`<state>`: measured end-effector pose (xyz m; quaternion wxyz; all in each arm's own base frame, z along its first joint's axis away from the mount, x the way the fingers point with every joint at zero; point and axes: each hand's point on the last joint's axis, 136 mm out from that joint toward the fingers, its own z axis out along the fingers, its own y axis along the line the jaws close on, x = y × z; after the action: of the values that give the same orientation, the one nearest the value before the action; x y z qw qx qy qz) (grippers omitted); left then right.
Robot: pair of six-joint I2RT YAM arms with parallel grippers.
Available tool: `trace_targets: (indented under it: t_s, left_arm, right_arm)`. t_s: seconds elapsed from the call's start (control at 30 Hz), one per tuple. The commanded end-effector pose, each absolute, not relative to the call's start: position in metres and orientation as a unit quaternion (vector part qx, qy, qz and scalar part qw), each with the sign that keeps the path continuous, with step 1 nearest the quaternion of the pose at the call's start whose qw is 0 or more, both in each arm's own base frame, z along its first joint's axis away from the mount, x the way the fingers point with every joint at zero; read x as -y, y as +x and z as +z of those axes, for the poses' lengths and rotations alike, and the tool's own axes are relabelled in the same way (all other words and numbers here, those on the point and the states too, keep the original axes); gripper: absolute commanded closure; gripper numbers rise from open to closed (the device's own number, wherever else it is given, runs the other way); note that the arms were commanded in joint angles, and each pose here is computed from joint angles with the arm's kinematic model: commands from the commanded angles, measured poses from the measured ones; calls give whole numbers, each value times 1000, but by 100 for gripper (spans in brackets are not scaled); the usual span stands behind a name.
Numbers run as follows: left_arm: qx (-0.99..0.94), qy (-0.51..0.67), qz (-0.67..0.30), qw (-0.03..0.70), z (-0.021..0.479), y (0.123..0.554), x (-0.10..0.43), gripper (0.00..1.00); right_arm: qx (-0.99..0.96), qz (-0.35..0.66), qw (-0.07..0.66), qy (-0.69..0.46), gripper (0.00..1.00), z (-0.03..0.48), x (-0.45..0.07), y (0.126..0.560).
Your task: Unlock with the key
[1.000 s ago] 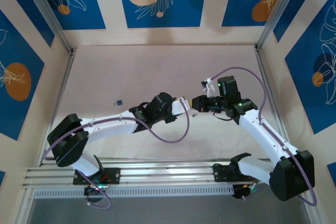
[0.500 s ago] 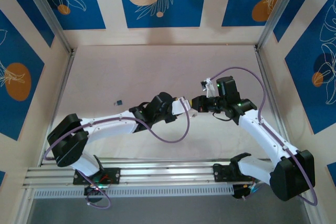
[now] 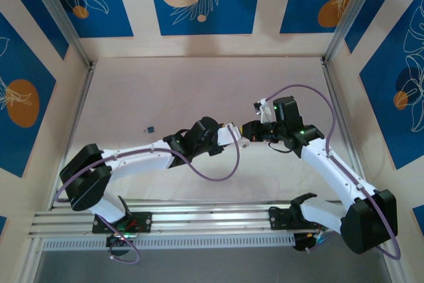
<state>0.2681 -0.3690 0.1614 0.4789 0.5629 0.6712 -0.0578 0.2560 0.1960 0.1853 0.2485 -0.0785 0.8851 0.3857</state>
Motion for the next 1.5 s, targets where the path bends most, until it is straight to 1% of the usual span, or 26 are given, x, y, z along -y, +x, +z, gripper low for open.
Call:
trace_targets:
  t_s: [0.0, 0.97, 1.47]
  left_arm:
    - [-653, 562, -61, 504, 182, 270, 381, 73]
    - [-650, 571, -64, 498, 182, 265, 383, 75]
    - [-636, 588, -85, 492, 190, 248, 391, 77]
  right_arm:
    - [-883, 388, 249, -89, 100, 187, -198, 252]
    - [-882, 393, 240, -104, 100, 184, -204, 249]
    - [-883, 391, 232, -114, 100, 181, -206, 246]
